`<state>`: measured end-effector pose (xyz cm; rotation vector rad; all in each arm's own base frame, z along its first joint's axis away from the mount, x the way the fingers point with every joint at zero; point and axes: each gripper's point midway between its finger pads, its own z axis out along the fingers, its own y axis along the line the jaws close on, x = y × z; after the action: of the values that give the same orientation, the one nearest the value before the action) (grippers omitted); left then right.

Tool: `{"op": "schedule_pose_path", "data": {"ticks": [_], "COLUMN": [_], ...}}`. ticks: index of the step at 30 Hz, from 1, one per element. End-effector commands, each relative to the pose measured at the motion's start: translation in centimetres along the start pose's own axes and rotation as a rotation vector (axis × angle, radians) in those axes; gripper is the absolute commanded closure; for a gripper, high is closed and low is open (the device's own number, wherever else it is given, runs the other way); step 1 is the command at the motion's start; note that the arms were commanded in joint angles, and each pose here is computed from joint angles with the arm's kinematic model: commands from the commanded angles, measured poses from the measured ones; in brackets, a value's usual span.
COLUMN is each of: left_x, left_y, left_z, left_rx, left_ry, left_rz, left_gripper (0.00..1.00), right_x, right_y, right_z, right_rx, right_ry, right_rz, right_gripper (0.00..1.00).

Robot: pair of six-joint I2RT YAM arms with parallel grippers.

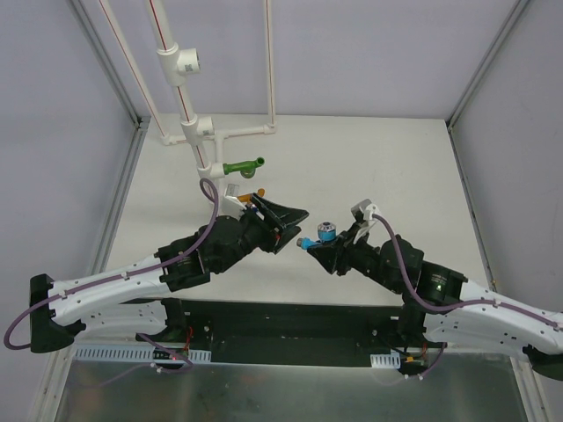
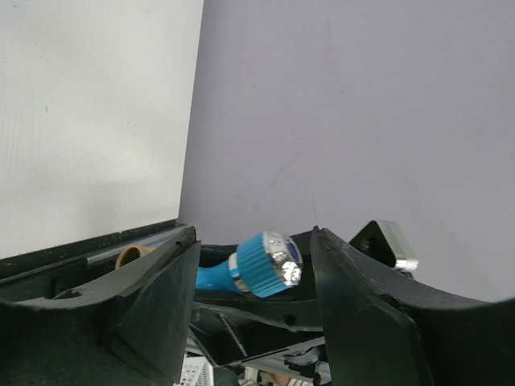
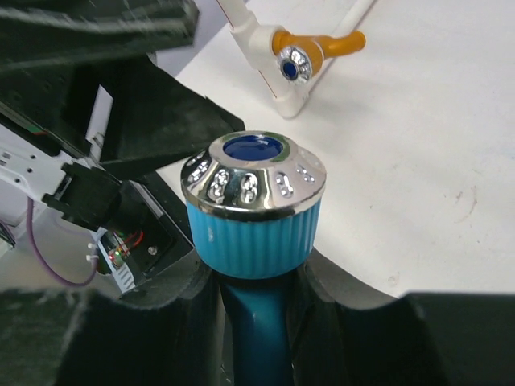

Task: Install the water faucets
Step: Pick up the water faucet from the center of the board.

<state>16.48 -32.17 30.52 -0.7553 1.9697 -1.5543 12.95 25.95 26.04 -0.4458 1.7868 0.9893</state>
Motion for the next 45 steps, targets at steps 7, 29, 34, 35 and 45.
{"op": "schedule_pose_path", "data": {"ticks": [7,29,34,35,45], "left_x": [-0.7,0.1,0.2,0.3,-0.1], "left_y": [-3.1,-2.8,-2.8,-2.9,-3.2], "left_z": [-0.6,0.0,0.1,0.0,-0.2], "left_rx": [0.088,0.075,0.078,0.081,0.094], "left_ry": [-0.028,0.004,0.011,0.013,0.001], "left_rz": [-0.040,-0.055,-0.060,-0.061,-0.058], "left_gripper": [0.41,0.41,0.41,0.41,0.41], "right_x": [-3.5,-8.2,-7.6,-7.5,-3.8], "right_y": [1.1,4.8,4.3,4.2,2.1], "right_z": [-1.5,-0.3,0.2,0.3,0.5], "right_rx": [-0.035,-0.135,-0.112,-0.108,-0.040], "right_ry": [-0.103,-0.205,-0.191,-0.189,-0.101], "right_rz": [0.004,0.011,-0.001,-0.001,-0.026], "right_gripper": [1.00,1.00,1.00,1.00,1.00]}}
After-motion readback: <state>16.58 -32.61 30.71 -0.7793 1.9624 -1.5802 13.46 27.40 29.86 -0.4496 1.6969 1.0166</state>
